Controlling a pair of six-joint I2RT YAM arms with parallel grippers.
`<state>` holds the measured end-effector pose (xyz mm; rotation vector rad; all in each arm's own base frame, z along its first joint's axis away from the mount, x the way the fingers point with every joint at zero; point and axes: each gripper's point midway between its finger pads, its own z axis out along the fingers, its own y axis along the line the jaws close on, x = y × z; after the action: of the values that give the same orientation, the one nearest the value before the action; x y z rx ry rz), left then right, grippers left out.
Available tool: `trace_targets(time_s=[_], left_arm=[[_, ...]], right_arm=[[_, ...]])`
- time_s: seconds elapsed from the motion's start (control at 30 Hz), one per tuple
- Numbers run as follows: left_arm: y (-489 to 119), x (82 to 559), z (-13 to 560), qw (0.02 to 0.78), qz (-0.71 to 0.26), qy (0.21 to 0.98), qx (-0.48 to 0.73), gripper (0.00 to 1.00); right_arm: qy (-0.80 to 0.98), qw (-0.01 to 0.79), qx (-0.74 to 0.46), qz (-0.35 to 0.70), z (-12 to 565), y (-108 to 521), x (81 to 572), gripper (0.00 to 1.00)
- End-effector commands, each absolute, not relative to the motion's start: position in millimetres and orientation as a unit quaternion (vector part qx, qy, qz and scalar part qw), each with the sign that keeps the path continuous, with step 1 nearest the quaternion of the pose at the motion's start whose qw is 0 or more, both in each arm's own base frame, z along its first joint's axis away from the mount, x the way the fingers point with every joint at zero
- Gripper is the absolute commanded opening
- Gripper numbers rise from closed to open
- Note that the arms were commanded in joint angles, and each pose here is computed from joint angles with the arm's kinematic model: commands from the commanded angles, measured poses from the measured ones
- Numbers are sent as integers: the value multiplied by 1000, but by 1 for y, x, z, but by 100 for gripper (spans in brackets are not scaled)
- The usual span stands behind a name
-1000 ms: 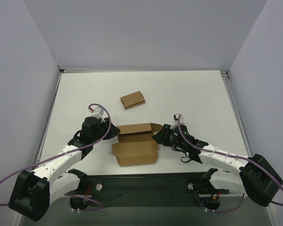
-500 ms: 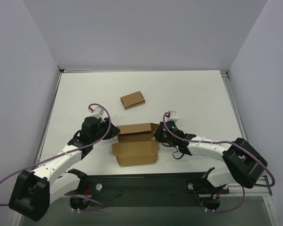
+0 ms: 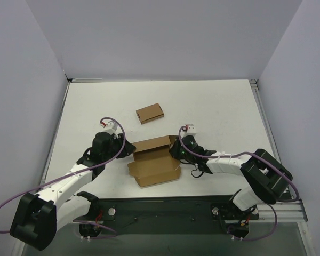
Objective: Fold the paper box
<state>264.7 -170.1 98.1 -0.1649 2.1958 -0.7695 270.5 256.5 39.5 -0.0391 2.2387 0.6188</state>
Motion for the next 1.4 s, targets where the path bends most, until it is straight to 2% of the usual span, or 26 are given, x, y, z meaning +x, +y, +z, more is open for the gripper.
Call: trace_targets(time_s=[0.0, 0.3, 0.5, 0.63, 0.77, 0.8, 0.87, 0.9, 1.0, 1.13, 1.37], left_arm=[[-170, 268, 101, 398, -304, 864, -56, 41], [-170, 268, 101, 398, -303, 864, -56, 41], [-168, 269, 100, 398, -296, 866, -56, 41], [-168, 271, 99, 399, -292, 868, -50, 41], [-168, 272, 99, 399, -290, 869, -44, 41], [-168, 272, 100, 399, -289, 869, -44, 41], [-167, 273, 101, 401, -288, 869, -41, 41], [-167, 273, 102, 400, -289, 869, -40, 41], [-165, 273, 101, 400, -287, 869, -41, 41], [-165, 273, 100, 400, -288, 869, -43, 41], [-163, 273, 102, 402, -284, 869, -45, 40]], right_arm=[[871, 405, -28, 278, 51, 277, 276, 9], [884, 377, -33, 274, 26, 284, 275, 9], [879, 390, -36, 271, 40, 275, 269, 10], [886, 382, -38, 258, 40, 250, 247, 20], [876, 407, -45, 255, 56, 222, 239, 30], [871, 417, -41, 257, 68, 214, 237, 37], [866, 433, -26, 247, 80, 196, 245, 46], [858, 449, -27, 248, 97, 191, 249, 54], [849, 468, 7, 244, 126, 172, 271, 64], [845, 455, -26, 279, 146, 178, 295, 68], [861, 415, -131, 264, 121, 193, 301, 69]])
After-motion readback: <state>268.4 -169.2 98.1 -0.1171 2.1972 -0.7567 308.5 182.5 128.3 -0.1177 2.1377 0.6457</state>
